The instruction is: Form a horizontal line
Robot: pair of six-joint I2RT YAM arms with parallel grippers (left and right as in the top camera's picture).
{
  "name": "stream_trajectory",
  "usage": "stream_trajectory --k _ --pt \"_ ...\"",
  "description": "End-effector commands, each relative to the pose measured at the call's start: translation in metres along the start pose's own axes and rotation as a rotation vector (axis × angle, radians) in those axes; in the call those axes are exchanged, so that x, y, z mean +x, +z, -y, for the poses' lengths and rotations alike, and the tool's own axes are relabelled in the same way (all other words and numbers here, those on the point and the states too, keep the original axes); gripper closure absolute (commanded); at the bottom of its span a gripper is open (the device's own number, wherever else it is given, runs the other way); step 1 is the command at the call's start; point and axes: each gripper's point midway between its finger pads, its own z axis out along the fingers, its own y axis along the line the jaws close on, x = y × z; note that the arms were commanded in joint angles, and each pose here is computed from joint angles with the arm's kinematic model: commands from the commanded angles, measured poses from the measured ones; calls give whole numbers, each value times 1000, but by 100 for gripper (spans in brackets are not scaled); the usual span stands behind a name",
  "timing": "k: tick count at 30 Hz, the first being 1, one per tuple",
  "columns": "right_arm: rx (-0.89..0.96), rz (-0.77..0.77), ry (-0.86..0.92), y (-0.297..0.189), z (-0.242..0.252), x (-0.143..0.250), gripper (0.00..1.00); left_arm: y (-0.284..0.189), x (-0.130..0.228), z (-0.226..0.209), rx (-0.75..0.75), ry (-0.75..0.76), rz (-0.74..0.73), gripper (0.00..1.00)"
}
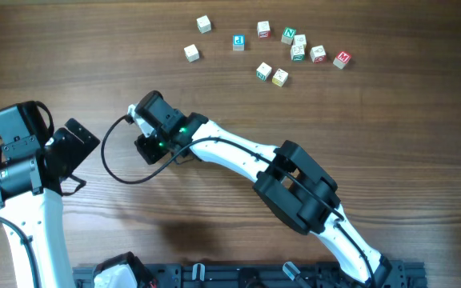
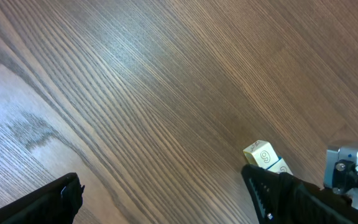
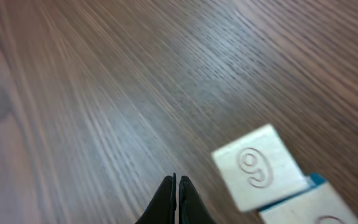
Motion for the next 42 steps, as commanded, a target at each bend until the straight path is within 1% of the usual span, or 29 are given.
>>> stream_trajectory --k 1,8,10,24,42 --pt "67 -20 -75 12 16 10 95 0 -4 -2 -13 -15 11 0" --pt "72 -21 -144 11 17 10 95 0 -4 -2 -12 -15 11 0" --pt "102 -17 -144 11 22 9 95 0 -4 -2 -12 -15 11 0" --pt "125 -20 -142 11 26 10 95 0 -4 -2 -12 -15 11 0" --pt "120 -5 -147 11 24 7 95 0 -4 -2 -12 -15 11 0"
